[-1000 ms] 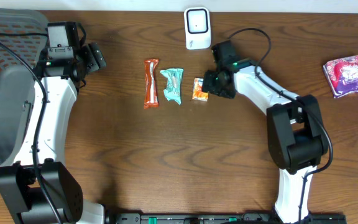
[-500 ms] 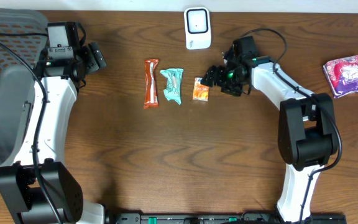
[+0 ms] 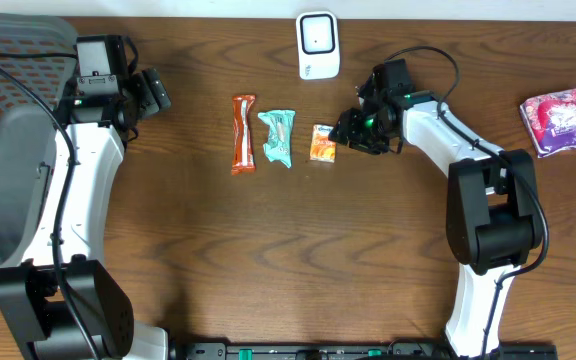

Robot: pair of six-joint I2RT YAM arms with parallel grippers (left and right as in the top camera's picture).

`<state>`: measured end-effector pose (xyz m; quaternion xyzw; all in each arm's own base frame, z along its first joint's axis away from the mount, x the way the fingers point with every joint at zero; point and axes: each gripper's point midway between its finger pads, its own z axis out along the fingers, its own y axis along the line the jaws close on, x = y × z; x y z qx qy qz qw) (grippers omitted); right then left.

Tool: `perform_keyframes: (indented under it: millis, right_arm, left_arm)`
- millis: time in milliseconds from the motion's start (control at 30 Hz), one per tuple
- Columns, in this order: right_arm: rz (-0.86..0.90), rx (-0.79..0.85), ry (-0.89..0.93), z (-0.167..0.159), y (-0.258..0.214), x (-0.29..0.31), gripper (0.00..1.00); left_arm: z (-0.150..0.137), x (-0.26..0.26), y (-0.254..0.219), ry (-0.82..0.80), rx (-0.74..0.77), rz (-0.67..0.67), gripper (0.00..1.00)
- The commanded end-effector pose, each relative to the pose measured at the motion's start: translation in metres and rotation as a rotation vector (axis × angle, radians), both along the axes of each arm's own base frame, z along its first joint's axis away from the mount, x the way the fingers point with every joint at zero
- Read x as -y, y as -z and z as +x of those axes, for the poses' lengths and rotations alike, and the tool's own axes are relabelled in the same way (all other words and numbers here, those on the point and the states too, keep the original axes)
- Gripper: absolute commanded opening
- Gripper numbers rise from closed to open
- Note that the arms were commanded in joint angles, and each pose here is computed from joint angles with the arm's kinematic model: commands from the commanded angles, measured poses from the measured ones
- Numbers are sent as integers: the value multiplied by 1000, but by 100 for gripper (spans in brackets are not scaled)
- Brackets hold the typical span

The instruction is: Scan the item barcode

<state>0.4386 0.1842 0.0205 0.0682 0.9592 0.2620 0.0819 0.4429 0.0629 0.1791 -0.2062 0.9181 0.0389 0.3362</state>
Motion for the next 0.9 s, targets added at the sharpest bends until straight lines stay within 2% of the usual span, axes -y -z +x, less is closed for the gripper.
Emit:
perform_keyframes:
  millis: [0,333,567,633,800,867]
  right_arm:
    - [-24,-8,-10,-5,6,-5,50]
    - [-85,-17,-5,-10,23,-19,49]
    - [-91,-36,-10,-14,30,-21,20]
    - [-67,-39,-19,-14,29,-22,1]
    - [75,-31,-104,-14,16,-24,1]
    - [185,3,-187,-15,3,-29,1]
  left_arm:
    - [0,-3,0,-17,-1,2,98]
    - [0,-3,0,-17,-1,2,98]
    - [0,-3,0,-17,-1,2,98]
    - [0,-3,0,-17,-1,2,98]
    - [0,-3,0,-17,-1,2,98]
    - [0,-3,0,-17,-1,2,98]
